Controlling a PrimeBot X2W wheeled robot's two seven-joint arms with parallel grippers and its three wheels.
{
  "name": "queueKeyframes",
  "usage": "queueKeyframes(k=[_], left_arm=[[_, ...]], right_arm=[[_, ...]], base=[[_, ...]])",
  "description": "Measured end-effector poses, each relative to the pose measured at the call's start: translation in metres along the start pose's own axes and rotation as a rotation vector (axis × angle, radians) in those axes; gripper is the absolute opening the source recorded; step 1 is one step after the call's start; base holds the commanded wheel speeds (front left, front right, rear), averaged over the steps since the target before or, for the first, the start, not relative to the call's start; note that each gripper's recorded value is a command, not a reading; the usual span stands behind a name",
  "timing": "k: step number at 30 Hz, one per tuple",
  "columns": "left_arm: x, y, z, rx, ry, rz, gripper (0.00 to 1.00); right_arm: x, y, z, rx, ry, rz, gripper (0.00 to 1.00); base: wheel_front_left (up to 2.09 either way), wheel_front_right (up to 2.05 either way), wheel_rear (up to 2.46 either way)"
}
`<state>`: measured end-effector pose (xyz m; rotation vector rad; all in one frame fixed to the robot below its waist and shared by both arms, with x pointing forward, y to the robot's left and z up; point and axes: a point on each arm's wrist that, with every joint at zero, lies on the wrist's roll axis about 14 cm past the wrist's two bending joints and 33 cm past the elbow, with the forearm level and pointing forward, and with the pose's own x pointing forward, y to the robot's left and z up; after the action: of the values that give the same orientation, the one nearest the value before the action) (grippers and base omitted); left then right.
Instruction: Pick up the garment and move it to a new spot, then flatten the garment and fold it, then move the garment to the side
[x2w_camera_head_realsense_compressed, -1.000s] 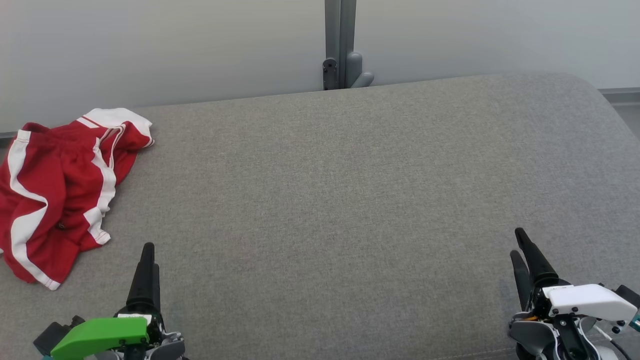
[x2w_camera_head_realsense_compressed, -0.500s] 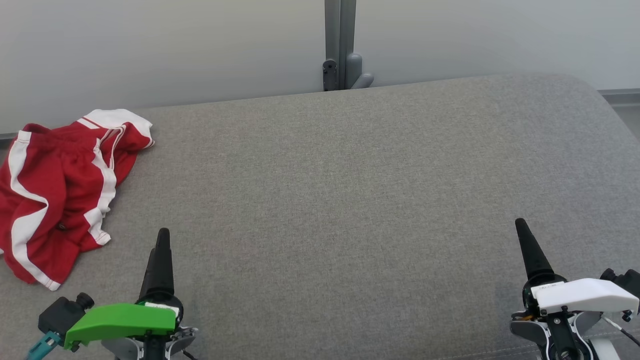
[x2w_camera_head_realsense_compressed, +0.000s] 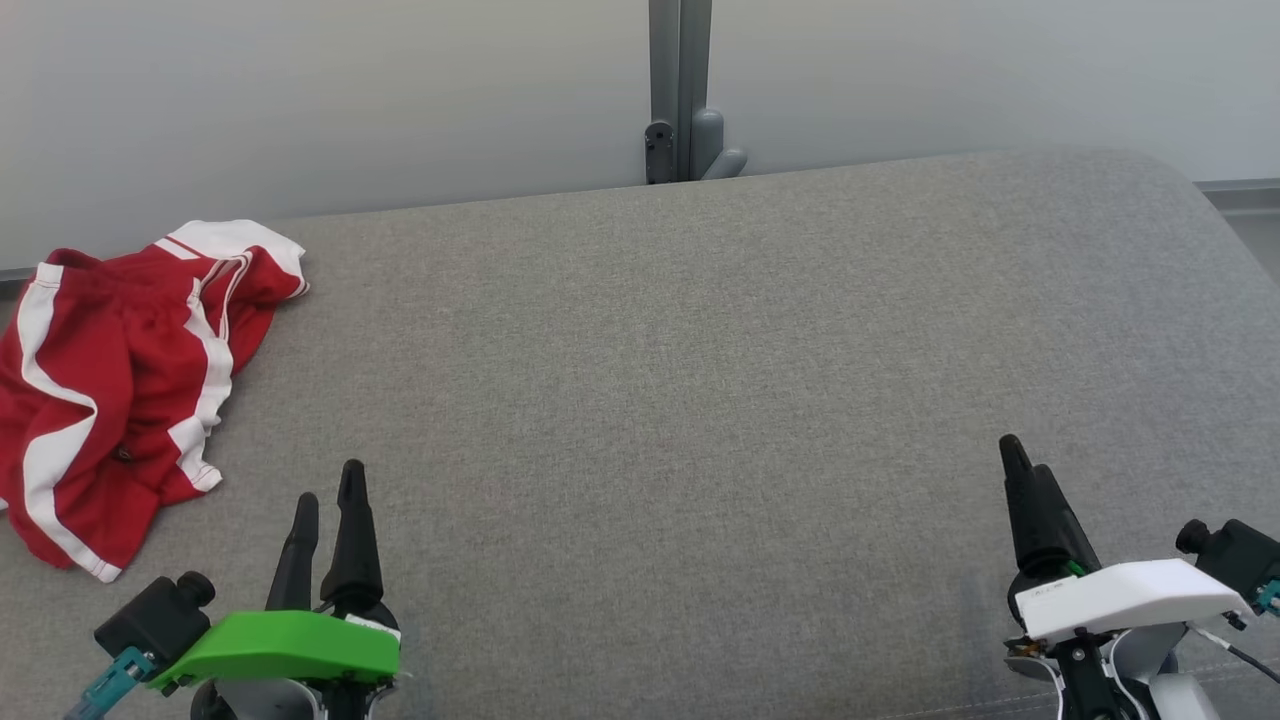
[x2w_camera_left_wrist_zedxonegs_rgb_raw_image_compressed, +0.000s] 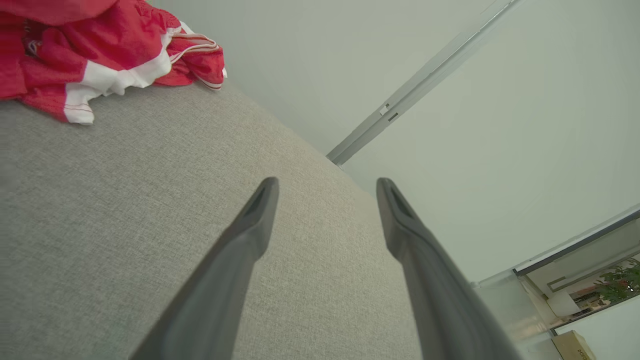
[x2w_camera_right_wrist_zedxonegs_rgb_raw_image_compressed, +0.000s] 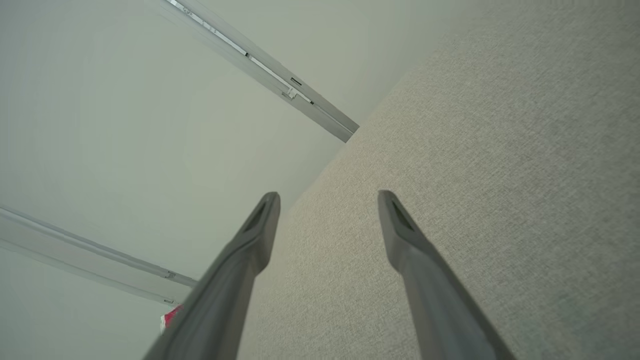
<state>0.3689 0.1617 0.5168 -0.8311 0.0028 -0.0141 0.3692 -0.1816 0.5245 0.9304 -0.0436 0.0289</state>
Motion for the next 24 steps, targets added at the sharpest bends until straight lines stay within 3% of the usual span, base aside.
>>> queueKeyframes(k=[11, 24], left_arm=[[-0.003, 0.0, 0.004, 0.177, -0.027, -0.003, 1.0], [-0.006, -0.003, 0.003, 0.357, -0.038, -0.023, 1.0]], right_arm=[[-0.002, 0.014, -0.008, -0.23, 0.016, 0.055, 1.0], [-0.005, 0.022, -0.013, -0.408, 0.009, 0.095, 1.0]], base=[[0.0, 0.0, 0.0], [0.0, 0.0, 0.0]])
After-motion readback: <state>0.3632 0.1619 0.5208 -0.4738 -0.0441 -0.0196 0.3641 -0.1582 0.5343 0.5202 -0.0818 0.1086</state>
